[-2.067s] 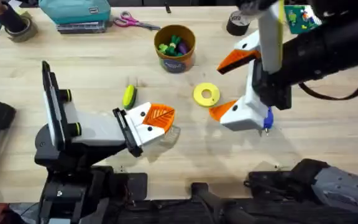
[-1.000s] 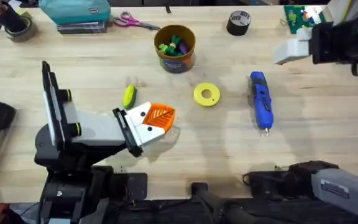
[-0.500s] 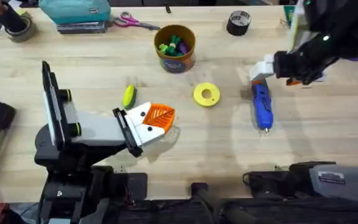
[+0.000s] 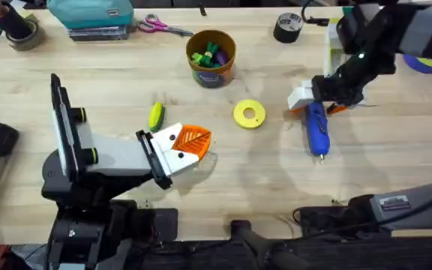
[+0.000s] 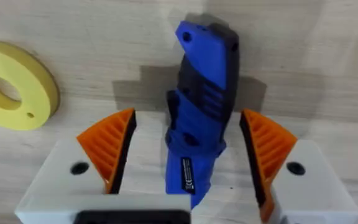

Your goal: Pick up the gripper from the table and insert it into the empty holder that is missing its gripper. Then pick up a screw, insert it into the mounting hole, and use the screwdriver to tighten it. Finally, clean up the table by picking up the vegetable and placing it into the bucket.

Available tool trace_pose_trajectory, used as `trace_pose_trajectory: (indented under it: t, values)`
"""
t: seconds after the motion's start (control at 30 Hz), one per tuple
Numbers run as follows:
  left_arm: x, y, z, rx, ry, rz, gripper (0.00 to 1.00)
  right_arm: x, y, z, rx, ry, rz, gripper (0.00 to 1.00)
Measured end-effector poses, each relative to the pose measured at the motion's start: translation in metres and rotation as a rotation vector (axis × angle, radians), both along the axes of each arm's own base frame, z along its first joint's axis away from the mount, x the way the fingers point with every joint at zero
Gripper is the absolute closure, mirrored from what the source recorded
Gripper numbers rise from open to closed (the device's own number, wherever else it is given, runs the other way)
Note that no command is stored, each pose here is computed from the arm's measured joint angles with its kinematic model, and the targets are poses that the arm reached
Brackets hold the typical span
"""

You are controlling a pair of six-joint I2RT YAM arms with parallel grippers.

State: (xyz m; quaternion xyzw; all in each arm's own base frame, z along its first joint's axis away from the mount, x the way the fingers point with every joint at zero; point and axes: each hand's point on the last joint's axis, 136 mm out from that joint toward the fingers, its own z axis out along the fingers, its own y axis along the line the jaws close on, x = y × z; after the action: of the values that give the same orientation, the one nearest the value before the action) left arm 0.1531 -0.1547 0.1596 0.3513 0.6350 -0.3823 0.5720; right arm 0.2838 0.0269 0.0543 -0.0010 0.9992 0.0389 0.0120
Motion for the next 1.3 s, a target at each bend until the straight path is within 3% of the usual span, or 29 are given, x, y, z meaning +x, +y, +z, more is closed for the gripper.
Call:
trace_pose_trajectory:
  t: [0.27,0.67,0.77,0.87,1.03,1.1,1.2,1.3]
  values:
    - [0.0,0.0,0.0,0.0,0.0,0.0,0.984,0.015,0.002,-0.01,0.006,-0.051,0.005,0.006]
    - [0.0,0.0,0.0,0.0,0.0,0.0,0.985,0.01,-0.002,-0.018,-0.014,-0.055,0.008,0.007]
    - [0.0,0.0,0.0,0.0,0.0,0.0,0.985,0.01,-0.003,-0.018,-0.022,-0.056,0.009,0.046]
    - [0.0,0.0,0.0,0.0,0.0,0.0,0.985,0.01,-0.005,-0.018,-0.035,-0.058,0.008,0.14]
    - [0.0,0.0,0.0,0.0,0.0,0.0,0.985,0.01,-0.01,-0.019,-0.062,-0.058,0.006,0.439]
    - [0.0,0.0,0.0,0.0,0.0,0.0,0.985,0.01,-0.011,-0.019,-0.067,-0.058,0.006,0.603]
    - [0.0,0.0,0.0,0.0,0.0,0.0,0.985,0.009,-0.011,-0.021,-0.067,-0.055,0.006,0.956]
    - [0.0,0.0,0.0,0.0,0.0,0.0,0.985,0.008,-0.011,-0.022,-0.066,-0.051,0.005,0.975]
